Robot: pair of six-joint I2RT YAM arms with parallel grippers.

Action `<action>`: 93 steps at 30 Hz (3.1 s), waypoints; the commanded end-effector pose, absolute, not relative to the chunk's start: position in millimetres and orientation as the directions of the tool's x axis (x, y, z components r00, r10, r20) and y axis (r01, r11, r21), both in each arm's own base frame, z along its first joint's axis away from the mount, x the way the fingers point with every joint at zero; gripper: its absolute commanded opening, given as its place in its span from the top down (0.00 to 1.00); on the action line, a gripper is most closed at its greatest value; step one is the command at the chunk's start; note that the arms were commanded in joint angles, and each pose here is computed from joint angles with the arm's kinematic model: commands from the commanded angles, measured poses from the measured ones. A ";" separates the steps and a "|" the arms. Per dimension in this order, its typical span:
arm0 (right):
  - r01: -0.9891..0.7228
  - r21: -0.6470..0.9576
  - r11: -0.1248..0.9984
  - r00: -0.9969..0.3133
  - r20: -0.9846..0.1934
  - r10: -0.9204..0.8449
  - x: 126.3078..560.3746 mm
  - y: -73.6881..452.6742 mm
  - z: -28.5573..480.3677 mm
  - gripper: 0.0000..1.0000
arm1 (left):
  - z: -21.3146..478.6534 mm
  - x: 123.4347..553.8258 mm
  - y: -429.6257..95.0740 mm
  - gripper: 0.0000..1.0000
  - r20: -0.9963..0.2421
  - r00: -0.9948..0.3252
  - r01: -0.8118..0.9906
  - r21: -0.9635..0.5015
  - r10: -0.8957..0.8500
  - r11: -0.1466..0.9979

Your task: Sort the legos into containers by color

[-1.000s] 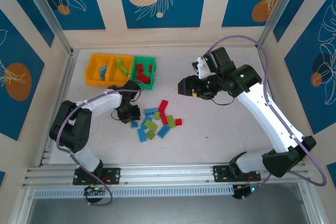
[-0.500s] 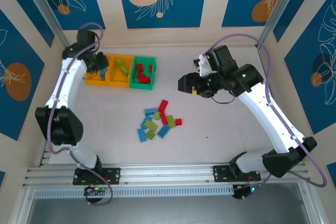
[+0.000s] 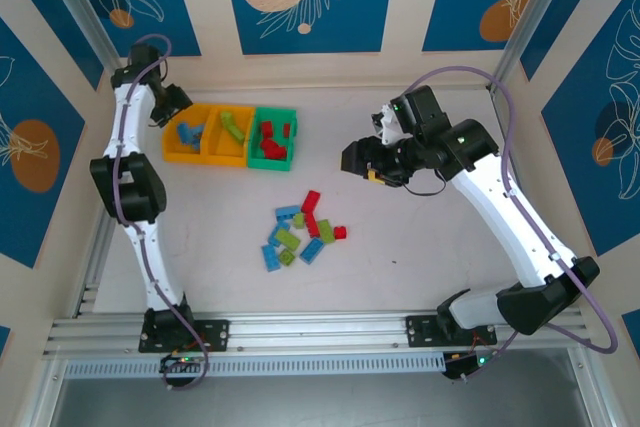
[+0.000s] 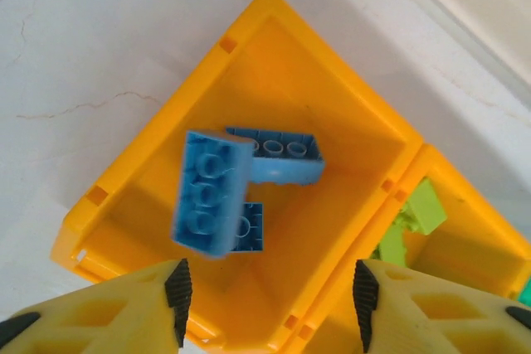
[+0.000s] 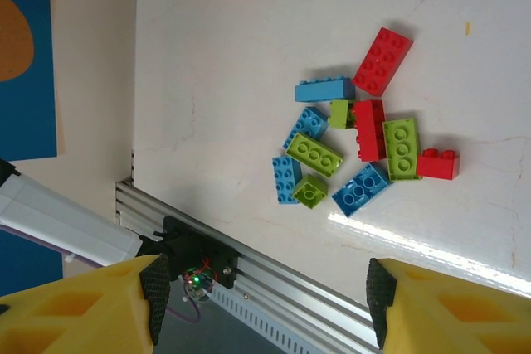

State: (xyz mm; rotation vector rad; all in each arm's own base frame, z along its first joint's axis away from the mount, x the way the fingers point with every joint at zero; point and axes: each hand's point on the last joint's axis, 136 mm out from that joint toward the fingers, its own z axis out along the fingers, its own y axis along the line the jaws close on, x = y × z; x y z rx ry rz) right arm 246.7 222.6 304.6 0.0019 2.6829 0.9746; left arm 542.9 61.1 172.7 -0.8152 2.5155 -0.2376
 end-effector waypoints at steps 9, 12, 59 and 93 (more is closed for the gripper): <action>-0.043 0.617 0.786 -0.980 -0.180 0.088 253.5 230.2 264.0 0.33 | 285.5 427.5 -35.5 0.43 -0.448 -0.747 -0.285 -0.452 -0.491 0.845; -0.040 0.611 0.790 -0.985 -0.155 0.070 253.2 237.3 251.9 0.33 | 283.3 377.8 -84.7 0.43 -0.465 -0.792 -0.183 -0.438 -0.396 0.880; 0.060 0.568 0.821 -0.984 -0.106 0.145 193.7 191.9 240.2 0.32 | 29.2 321.9 -227.0 0.53 -0.169 -0.683 0.723 -0.013 0.711 0.691; 0.077 0.584 0.808 -0.981 -0.099 0.164 214.5 193.2 248.3 0.32 | 162.8 513.3 64.7 0.63 -0.331 -0.774 -0.449 -0.314 -0.540 0.836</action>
